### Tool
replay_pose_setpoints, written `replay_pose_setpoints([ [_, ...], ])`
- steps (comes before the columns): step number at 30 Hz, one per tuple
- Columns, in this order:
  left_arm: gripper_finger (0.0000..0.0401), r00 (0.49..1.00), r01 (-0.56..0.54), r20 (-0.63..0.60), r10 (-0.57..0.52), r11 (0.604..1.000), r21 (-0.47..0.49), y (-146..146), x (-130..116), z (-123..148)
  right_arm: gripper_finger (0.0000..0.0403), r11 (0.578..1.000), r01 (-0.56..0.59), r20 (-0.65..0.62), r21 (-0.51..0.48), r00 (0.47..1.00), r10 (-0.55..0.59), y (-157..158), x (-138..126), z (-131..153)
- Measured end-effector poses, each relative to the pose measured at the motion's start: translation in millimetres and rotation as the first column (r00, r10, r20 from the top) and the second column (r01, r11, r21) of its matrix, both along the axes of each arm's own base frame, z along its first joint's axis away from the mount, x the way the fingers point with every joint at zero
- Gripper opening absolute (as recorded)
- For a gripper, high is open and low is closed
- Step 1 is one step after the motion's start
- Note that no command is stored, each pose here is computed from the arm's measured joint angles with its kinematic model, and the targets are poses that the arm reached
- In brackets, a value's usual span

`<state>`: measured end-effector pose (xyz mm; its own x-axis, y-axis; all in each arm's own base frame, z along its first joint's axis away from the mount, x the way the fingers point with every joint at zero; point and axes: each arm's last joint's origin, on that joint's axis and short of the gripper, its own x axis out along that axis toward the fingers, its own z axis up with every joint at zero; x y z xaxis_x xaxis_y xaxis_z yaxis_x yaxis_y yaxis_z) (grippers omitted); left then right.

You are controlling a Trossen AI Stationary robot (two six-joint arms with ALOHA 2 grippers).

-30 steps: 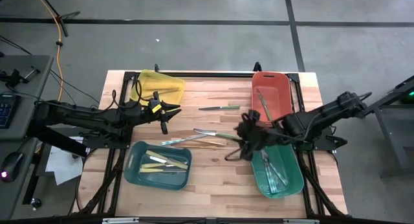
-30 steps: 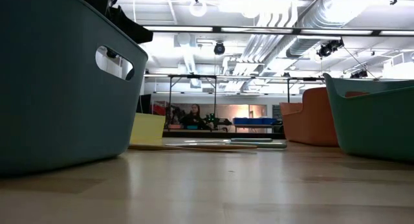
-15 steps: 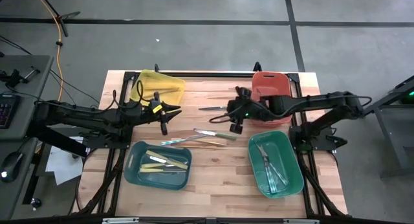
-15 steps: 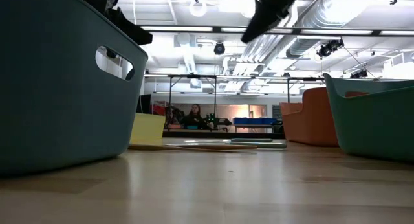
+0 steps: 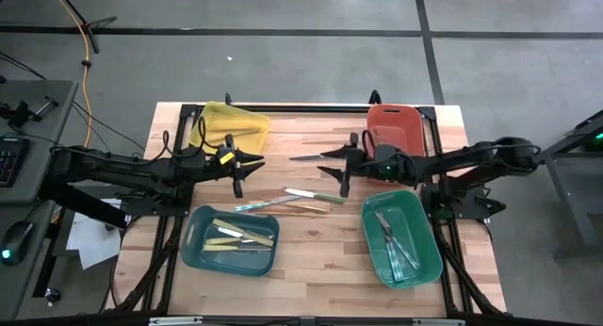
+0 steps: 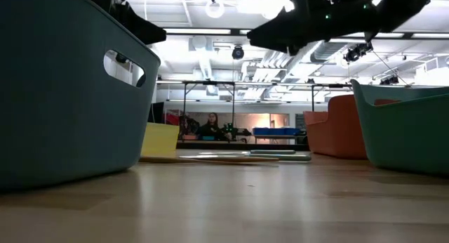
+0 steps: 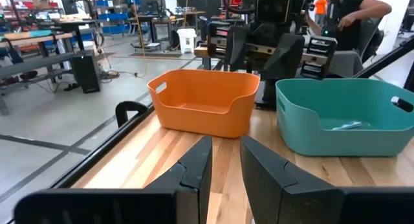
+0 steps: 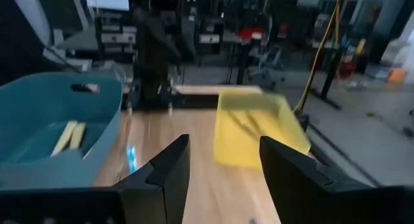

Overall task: Sort silverware by color (type)
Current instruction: Put the green knife into the orange bin

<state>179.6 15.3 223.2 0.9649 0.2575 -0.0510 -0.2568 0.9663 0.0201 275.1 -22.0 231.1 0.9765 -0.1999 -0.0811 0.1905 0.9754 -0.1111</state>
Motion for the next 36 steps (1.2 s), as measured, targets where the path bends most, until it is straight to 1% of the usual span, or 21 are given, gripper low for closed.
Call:
replay_pose_setpoints([
  [2, 0.0072, 1.0, 0.001, -0.003, -0.001, 1.0, 0.012, 0.0, 0.0, 0.0, 0.0169, 1.0, 0.001, 0.015, -0.014, 1.0, -0.001, -0.8, 2.2, -1.5],
  [4, 0.0072, 1.0, 0.001, -0.007, -0.001, 1.0, 0.027, 0.0, 0.0, 0.0, 0.0169, 1.0, 0.0, -0.001, -0.011, 1.0, 0.0, -1.0, 4.7, -4.3],
  [8, 0.0072, 1.0, 0.0, -0.008, 0.001, 1.0, 0.029, 0.1, 0.0, 0.0, 0.0169, 1.0, -0.001, -0.028, -0.01, 1.0, 0.001, -1.0, 6.5, -9.2],
  [20, 0.0072, 1.0, 0.0, -0.011, 0.001, 0.999, 0.039, 0.0, 0.0, -0.1, 0.0169, 1.0, -0.001, -0.034, -0.01, 0.999, 0.001, -1.0, 6.3, -9.7],
  [23, 0.0072, 1.0, 0.0, -0.013, 0.001, 0.999, 0.045, 0.1, 0.0, -0.1, 0.0169, 1.0, -0.001, -0.02, -0.01, 1.0, 0.001, -1.0, 6.5, -8.3],
  [25, 0.0072, 1.0, 0.0, -0.014, 0.0, 0.999, 0.046, 0.0, 0.0, -0.1, 0.0169, 1.0, 0.007, -0.006, 0.01, 1.0, -0.007, -1.2, 6.5, -7.4],
  [28, 0.0072, 1.0, 0.0, -0.013, 0.0, 0.999, 0.046, 0.0, 0.0, -0.1, 0.0169, 0.997, 0.031, -0.003, 0.07, 1.0, -0.03, -1.7, 6.4, -8.3],
  [30, 0.0072, 1.0, 0.0, -0.013, 0.001, 0.999, 0.046, 0.0, 0.0, 0.0, 0.0169, 0.993, 0.034, -0.039, 0.11, 0.999, -0.03, -0.6, 7.8, -9.3],
  [33, 0.0072, 1.0, 0.0, -0.008, 0.001, 0.999, 0.046, 0.0, 0.0, 0.4, 0.0169, 0.991, 0.031, -0.181, 0.133, 0.983, -0.006, 5.7, 14.7, -5.9],
  [35, 0.0072, 1.0, 0.0, -0.007, 0.001, 0.999, 0.046, 0.1, 0.0, 0.5, 0.0169, 0.986, 0.036, -0.306, 0.161, 0.952, 0.015, 12.2, 22.9, -4.7],
  [36, 0.0072, 1.0, 0.0, -0.008, 0.001, 0.999, 0.046, 0.1, 0.1, 0.4, 0.0169, 0.985, 0.043, -0.38, 0.167, 0.924, 0.024, 14.7, 25.0, -6.2],
])
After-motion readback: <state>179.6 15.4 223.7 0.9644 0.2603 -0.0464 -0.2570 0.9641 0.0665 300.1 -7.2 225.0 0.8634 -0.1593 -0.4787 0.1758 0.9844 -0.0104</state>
